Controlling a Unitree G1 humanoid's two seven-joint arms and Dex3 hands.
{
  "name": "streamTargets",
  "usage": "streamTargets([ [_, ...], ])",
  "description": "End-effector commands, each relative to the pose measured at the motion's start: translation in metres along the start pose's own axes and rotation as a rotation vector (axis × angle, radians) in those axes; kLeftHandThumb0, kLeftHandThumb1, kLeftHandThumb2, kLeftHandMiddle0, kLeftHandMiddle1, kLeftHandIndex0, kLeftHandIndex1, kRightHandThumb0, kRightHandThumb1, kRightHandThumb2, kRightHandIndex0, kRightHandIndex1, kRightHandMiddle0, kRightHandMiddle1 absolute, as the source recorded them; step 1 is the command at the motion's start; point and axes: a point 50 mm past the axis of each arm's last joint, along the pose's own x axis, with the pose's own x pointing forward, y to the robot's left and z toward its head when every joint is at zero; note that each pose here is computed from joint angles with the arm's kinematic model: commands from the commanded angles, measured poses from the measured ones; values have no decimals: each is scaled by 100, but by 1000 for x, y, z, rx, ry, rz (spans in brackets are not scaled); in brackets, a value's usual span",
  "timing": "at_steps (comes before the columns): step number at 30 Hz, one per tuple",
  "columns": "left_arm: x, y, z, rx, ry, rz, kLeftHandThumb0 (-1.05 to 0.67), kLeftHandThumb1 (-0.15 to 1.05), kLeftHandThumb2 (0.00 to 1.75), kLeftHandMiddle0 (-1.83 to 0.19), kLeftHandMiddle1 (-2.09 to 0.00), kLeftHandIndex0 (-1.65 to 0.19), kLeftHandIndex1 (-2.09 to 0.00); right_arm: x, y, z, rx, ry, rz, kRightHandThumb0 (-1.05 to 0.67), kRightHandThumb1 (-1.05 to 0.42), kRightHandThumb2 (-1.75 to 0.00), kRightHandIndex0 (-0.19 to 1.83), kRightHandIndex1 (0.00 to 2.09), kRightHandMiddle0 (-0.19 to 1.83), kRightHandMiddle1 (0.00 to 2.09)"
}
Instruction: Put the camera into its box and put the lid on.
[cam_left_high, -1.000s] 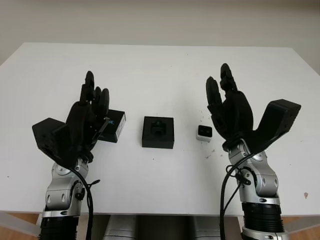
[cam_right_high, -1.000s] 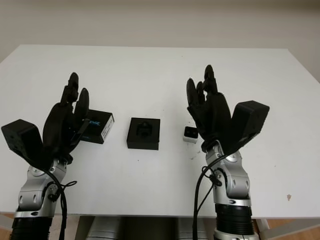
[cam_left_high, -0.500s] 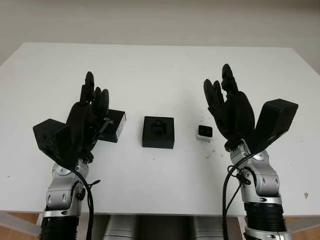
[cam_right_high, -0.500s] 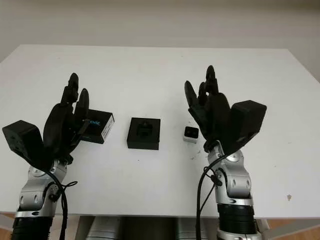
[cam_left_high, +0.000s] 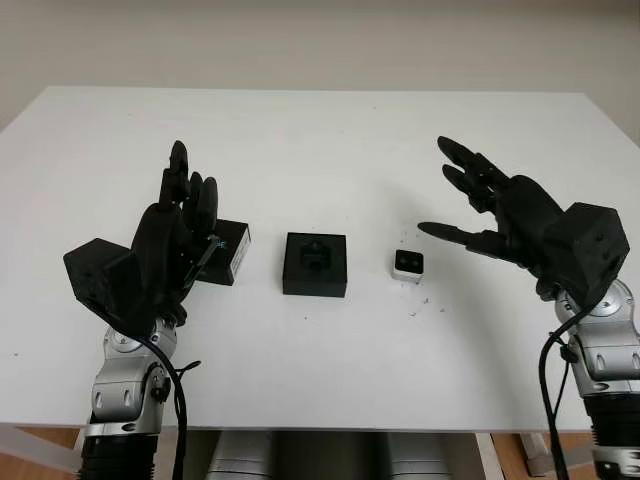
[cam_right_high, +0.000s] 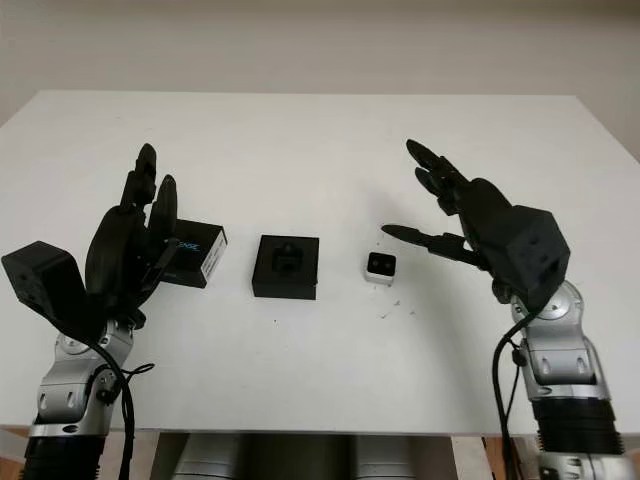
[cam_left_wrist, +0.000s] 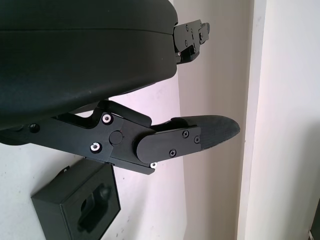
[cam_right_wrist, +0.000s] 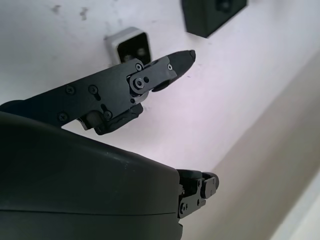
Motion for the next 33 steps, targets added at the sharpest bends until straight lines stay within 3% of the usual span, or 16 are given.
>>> streamTargets([
  [1,-1,-1,3,9,-13,-1,-68,105,56,17,-6,18,-4,1,-1,-2,-48,30,32,-49,-80,-4,11,10,21,12],
  [8,-2,1,3,16,-11,-6,-69,105,55,17,-6,19,-4,0,9,-19,-171,100,91,-64,-79,-5,15,9,32,12],
  [17,-3,2,4,18,-8,3,-69,105,55,16,-6,18,-5,-4,23,-36,-201,85,85,-68,-81,-6,10,5,39,11],
  [33,-1,3,5,17,-3,-6,-69,105,55,16,-5,19,-5,-2,48,-42,-144,61,87,-63,-85,-6,6,5,56,20],
])
